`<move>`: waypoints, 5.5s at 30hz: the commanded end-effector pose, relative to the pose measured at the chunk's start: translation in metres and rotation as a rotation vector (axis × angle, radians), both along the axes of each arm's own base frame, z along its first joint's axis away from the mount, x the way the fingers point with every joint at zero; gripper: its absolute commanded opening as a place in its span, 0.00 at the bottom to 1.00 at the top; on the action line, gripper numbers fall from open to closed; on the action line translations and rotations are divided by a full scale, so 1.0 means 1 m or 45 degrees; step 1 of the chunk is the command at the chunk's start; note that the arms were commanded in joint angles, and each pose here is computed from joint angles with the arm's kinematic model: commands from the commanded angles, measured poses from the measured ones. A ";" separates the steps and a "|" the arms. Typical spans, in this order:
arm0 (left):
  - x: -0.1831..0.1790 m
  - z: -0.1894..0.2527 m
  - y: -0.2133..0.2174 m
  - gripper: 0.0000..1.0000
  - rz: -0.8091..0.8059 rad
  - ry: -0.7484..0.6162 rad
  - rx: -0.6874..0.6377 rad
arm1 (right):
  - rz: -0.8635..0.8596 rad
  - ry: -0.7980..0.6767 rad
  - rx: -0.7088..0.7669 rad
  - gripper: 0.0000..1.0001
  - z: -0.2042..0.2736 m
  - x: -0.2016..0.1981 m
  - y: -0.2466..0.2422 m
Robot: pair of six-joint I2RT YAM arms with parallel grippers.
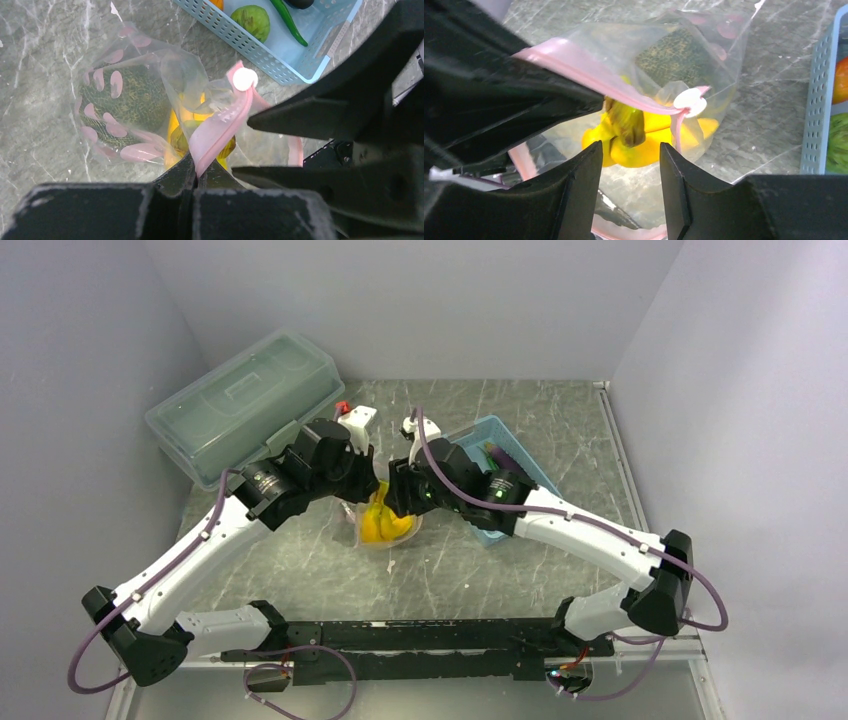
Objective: Place the food in the zip-top bag and seal the zipper
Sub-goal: Adjust the zipper food storage bag at the center of the board.
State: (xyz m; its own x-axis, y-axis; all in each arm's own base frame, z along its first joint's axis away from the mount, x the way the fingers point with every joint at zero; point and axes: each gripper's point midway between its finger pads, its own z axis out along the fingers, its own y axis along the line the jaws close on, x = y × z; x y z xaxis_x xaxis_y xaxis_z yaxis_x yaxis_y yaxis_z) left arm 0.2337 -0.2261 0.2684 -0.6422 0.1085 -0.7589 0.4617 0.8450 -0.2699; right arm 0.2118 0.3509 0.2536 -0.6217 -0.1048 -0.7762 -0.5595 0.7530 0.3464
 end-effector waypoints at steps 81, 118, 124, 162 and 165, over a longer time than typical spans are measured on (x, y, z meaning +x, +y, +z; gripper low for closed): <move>0.009 0.018 -0.025 0.00 -0.074 -0.007 -0.086 | 0.034 0.193 0.959 0.00 -0.004 0.010 -0.001; 0.010 0.019 -0.005 0.00 0.077 0.050 -0.015 | -0.242 -0.100 0.452 0.49 -0.001 0.022 -0.010; 0.013 0.014 -0.005 0.00 0.089 0.052 0.000 | -0.289 -0.159 0.351 0.51 0.015 0.025 -0.029; 0.007 0.025 -0.001 0.00 0.086 0.040 -0.030 | -0.228 -0.194 -0.066 0.29 0.008 0.048 -0.019; 0.006 0.025 0.000 0.00 0.090 0.040 -0.031 | -0.220 -0.212 -0.084 0.20 0.011 0.050 -0.019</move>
State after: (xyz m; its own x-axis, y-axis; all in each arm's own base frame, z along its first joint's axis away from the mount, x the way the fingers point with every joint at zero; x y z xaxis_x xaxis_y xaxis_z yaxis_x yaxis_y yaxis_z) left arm 0.2412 -0.2258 0.2671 -0.7090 0.0975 -0.6984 0.3858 0.8827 -0.2684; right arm 0.2509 0.3344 0.2410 -0.5569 -0.0652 -0.8280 -0.4680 0.8482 0.2481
